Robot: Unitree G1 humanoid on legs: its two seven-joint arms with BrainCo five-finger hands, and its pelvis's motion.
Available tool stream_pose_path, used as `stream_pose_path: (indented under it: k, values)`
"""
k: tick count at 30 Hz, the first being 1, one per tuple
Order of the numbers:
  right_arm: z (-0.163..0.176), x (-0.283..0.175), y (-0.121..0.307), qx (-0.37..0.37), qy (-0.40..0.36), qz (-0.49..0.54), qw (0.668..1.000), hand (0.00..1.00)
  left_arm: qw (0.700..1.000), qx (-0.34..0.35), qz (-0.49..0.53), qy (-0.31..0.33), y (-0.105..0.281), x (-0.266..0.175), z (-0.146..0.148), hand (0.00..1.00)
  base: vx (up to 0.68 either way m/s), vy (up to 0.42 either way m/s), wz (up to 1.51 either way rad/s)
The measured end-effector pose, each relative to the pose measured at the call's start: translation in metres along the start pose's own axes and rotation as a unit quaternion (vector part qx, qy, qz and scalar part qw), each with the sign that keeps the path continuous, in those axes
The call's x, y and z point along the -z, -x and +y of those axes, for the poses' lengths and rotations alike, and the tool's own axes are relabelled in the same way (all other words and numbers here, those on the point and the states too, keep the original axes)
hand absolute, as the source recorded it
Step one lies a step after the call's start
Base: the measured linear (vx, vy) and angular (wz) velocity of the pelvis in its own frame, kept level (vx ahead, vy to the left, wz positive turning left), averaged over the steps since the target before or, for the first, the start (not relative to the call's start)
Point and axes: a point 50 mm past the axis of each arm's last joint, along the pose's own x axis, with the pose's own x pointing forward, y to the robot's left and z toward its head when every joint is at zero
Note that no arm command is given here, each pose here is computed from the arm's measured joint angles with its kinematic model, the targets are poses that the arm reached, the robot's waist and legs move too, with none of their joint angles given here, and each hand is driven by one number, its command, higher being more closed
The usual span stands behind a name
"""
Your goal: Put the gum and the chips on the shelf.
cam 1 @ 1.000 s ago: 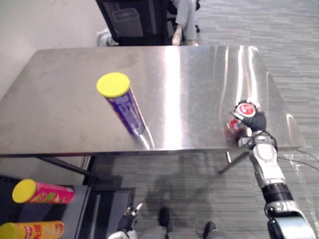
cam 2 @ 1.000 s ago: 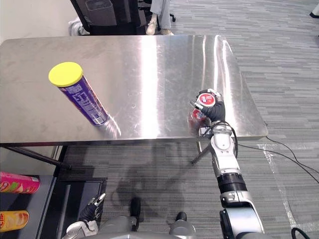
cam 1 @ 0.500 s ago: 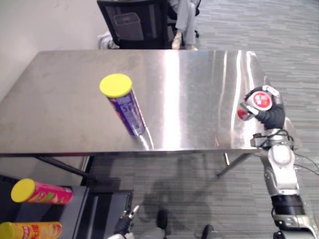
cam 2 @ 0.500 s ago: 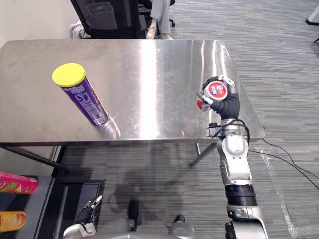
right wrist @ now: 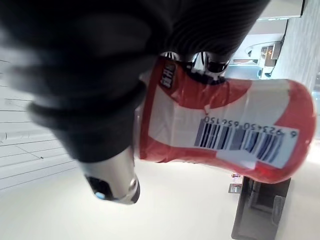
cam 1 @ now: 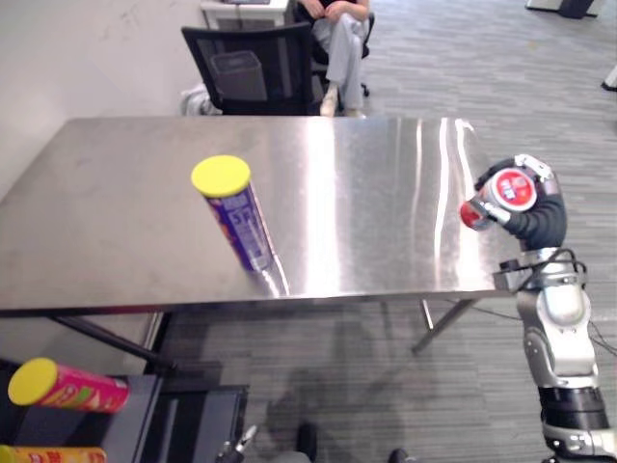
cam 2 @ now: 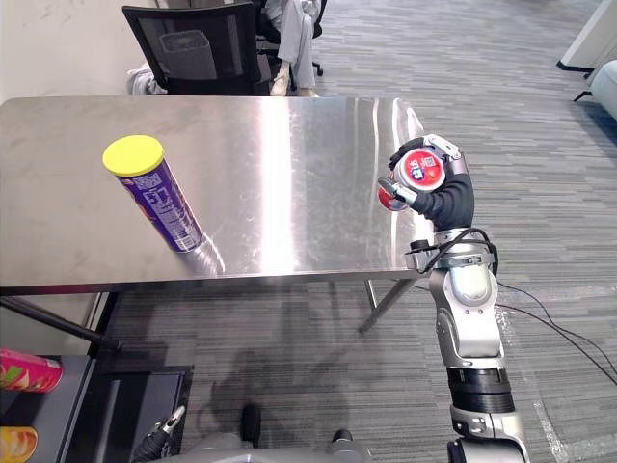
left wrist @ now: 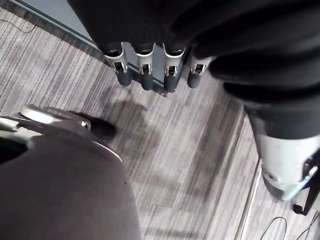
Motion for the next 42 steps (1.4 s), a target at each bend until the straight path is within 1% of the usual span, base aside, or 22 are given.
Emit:
stream_pose_path:
  k: [7, 10, 15, 16, 19, 20, 23, 25, 26, 28, 29, 33, 35, 40, 42]
  values:
    - [-0.004, 0.002, 0.007, 0.013, 0.003, 0.011, 1.000, 1.00, 1.000, -0.003, 0.012, 0.001, 0.001, 0.004, 0.002, 0.00, -0.01, 0.005, 0.04]
    - [-0.003, 0.002, 0.013, 0.014, 0.003, 0.015, 1.000, 1.00, 1.000, -0.006, 0.021, 0.022, 0.001, 0.004, 0.004, 0.00, -0.07, 0.012, 0.26]
    - [0.011, 0.002, 0.011, -0.011, -0.014, 0.010, 1.000, 1.00, 0.994, 0.002, 0.029, 0.102, 0.001, 0.009, -0.001, 0.00, -0.13, -0.031, 0.35]
    - [0.018, 0.001, 0.007, -0.024, -0.024, 0.003, 0.999, 1.00, 0.993, 0.008, 0.028, 0.117, 0.001, 0.010, -0.004, 0.00, -0.17, -0.074, 0.52]
    - [0.029, -0.009, -0.012, -0.042, -0.034, -0.037, 0.998, 1.00, 0.992, 0.025, 0.013, 0.124, 0.001, 0.006, -0.011, 0.00, -0.19, -0.089, 0.48]
    - [0.032, -0.012, -0.020, -0.049, -0.036, -0.054, 0.997, 1.00, 0.988, 0.025, 0.016, 0.149, 0.002, 0.010, -0.014, 0.00, -0.22, -0.126, 0.46]
    - [0.026, -0.016, -0.027, -0.038, -0.025, -0.070, 0.997, 1.00, 0.979, 0.019, 0.033, 0.200, 0.002, 0.019, -0.017, 0.00, -0.16, -0.059, 1.07]
    - [0.021, -0.013, -0.026, -0.025, -0.018, -0.063, 0.998, 1.00, 0.978, 0.012, 0.049, 0.204, 0.006, 0.028, -0.013, 0.00, -0.12, -0.042, 1.48]
    - [0.009, -0.016, -0.024, -0.015, 0.009, -0.069, 0.997, 1.00, 0.981, 0.026, 0.040, 0.186, 0.006, 0.025, -0.018, 0.00, -0.15, -0.121, 2.07]
    - [-0.011, -0.021, -0.022, 0.003, 0.039, -0.070, 0.997, 1.00, 0.983, 0.034, 0.031, 0.177, 0.001, 0.016, -0.021, 0.00, -0.15, -0.078, 2.29]
    - [-0.015, -0.021, -0.021, 0.018, 0.037, -0.071, 0.997, 1.00, 0.982, 0.027, 0.044, 0.179, 0.001, 0.020, -0.018, 0.00, -0.16, -0.065, 1.88]
    - [-0.016, -0.027, -0.008, 0.025, 0.041, -0.076, 0.996, 1.00, 0.978, 0.005, 0.084, 0.189, 0.009, 0.045, -0.008, 0.00, -0.19, -0.004, 1.07]
    - [-0.018, -0.027, -0.004, 0.034, 0.041, -0.073, 0.996, 1.00, 0.978, 0.002, 0.091, 0.189, 0.011, 0.050, -0.006, 0.00, -0.14, 0.136, 0.98]
    - [-0.026, -0.026, 0.000, 0.064, 0.046, -0.067, 0.995, 1.00, 0.984, 0.000, 0.093, 0.152, 0.012, 0.051, 0.001, 0.00, -0.06, 0.121, 0.73]
    - [-0.026, -0.025, 0.000, 0.072, 0.044, -0.064, 0.994, 1.00, 0.985, -0.012, 0.092, 0.143, 0.012, 0.049, 0.006, 0.00, -0.04, 0.179, 0.41]
